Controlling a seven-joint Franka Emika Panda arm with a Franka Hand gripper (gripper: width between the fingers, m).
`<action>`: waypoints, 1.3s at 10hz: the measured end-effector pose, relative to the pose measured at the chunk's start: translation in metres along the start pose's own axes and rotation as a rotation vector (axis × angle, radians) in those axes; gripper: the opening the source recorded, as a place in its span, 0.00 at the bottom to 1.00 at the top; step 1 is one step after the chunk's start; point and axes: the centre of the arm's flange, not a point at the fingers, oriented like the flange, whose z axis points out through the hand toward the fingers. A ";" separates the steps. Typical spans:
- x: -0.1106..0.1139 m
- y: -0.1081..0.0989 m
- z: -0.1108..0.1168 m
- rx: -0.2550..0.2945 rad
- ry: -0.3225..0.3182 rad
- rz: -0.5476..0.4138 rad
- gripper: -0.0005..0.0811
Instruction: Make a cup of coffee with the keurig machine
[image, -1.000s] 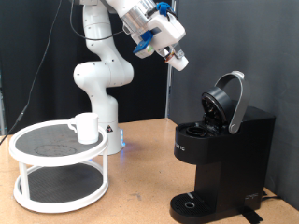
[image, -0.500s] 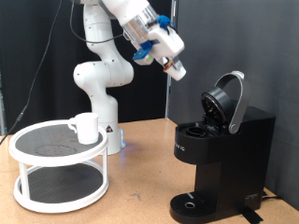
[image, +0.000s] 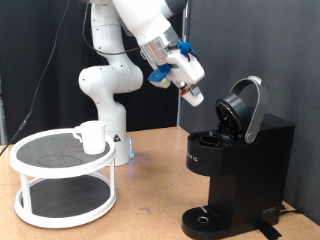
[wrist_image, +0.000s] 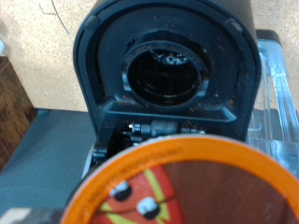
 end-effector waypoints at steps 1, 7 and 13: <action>0.000 -0.001 0.006 0.007 0.005 0.001 0.50; -0.002 -0.012 0.044 0.037 0.040 0.007 0.50; -0.003 -0.014 0.076 0.032 0.066 -0.009 0.50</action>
